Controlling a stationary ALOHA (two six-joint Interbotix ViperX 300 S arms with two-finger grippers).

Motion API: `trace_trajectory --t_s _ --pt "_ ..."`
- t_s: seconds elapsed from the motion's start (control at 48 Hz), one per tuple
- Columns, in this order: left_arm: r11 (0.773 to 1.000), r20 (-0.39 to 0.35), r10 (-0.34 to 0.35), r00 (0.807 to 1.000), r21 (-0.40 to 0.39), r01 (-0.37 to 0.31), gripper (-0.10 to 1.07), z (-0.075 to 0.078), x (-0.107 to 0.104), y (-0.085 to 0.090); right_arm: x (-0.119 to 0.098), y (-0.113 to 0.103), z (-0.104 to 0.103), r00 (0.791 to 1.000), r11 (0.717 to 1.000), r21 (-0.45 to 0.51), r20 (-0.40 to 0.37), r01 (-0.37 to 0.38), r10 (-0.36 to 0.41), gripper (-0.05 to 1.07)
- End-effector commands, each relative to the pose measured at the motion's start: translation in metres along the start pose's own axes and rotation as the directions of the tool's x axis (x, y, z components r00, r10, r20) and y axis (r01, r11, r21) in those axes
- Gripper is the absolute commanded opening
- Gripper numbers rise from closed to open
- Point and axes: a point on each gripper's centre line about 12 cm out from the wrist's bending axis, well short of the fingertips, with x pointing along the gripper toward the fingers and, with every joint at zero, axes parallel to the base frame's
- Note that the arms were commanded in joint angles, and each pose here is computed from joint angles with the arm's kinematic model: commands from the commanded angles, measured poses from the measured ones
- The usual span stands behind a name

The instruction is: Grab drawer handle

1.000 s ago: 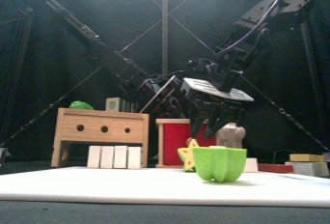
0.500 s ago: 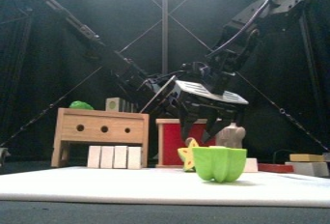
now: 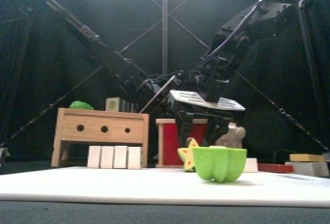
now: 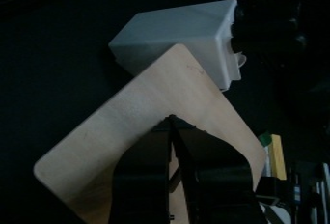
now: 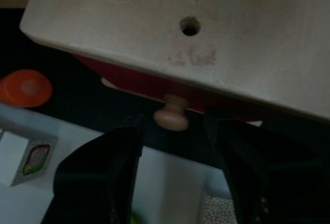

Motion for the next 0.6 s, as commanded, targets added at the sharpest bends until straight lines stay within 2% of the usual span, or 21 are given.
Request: trace_trajectory --t_s 0.0,0.583 --pt "1.000 0.017 -0.006 1.000 0.002 0.006 0.44 0.0076 -0.0026 -0.0016 -0.0078 0.0052 0.0125 1.000 0.999 0.037 0.016 -0.018 0.017 0.67" --pt "1.000 0.016 -0.007 1.000 -0.001 0.007 0.44 0.0075 -0.0026 -0.0017 -0.0093 0.0077 0.0111 1.000 0.999 0.044 0.005 -0.021 0.021 0.64"
